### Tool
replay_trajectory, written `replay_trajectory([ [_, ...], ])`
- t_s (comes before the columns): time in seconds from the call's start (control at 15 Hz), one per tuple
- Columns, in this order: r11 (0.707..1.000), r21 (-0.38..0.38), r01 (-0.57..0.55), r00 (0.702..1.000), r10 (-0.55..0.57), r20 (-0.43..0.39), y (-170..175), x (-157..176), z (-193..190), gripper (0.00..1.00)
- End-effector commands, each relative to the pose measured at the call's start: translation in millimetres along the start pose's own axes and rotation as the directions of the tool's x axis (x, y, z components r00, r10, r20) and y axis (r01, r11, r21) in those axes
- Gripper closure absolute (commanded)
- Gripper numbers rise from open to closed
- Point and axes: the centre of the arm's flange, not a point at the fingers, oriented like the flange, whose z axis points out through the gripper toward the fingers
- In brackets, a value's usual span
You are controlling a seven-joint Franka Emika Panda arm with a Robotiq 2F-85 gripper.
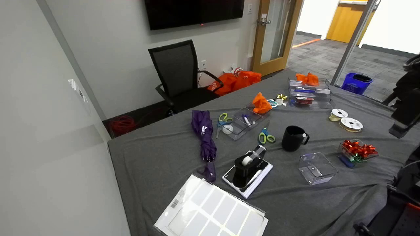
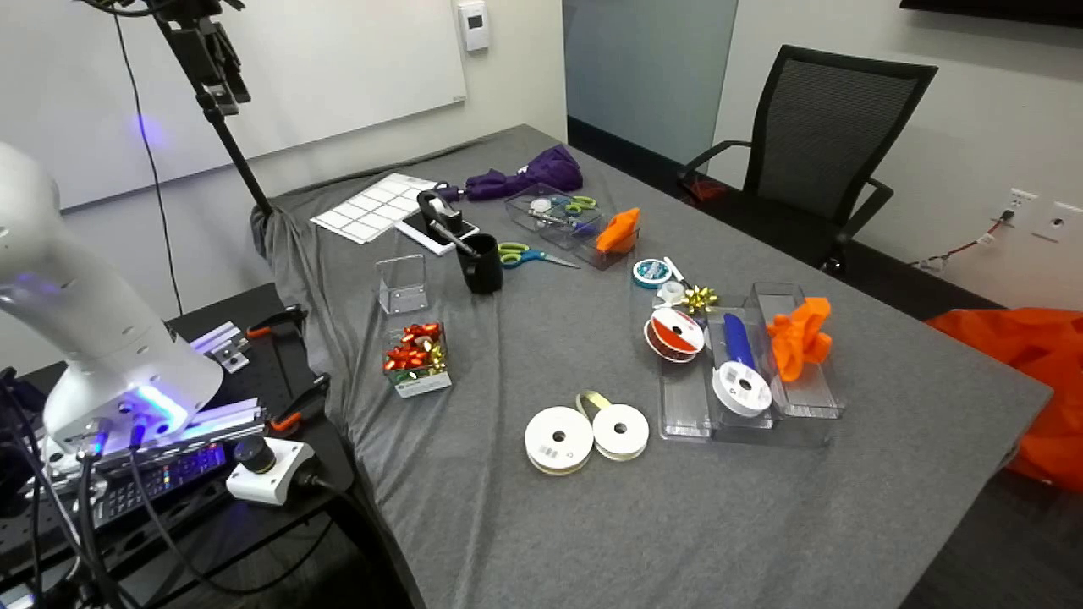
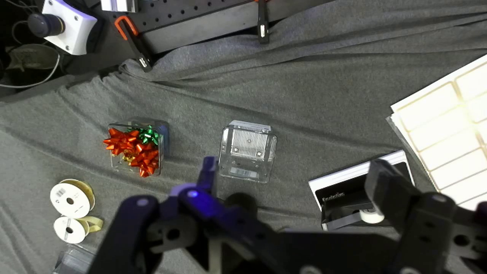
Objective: Move the container to the right
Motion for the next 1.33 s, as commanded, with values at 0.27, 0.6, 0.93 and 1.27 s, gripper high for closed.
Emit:
replay_trajectory([
  [0.27, 1.000, 0.000, 0.000, 1.000, 0.000, 0.000, 0.0, 0.0, 0.0, 0.00],
  [0.6, 1.000, 0.000, 0.000, 1.000, 0.000, 0.000, 0.0, 0.0, 0.0, 0.00],
  [0.93, 1.000, 0.000, 0.000, 1.000, 0.000, 0.000, 0.0, 0.0, 0.0, 0.00],
  [1.27, 0.999, -0.008, -0.045, 0.999, 0.045, 0.012, -1.1, 10.3, 23.9, 0.00],
])
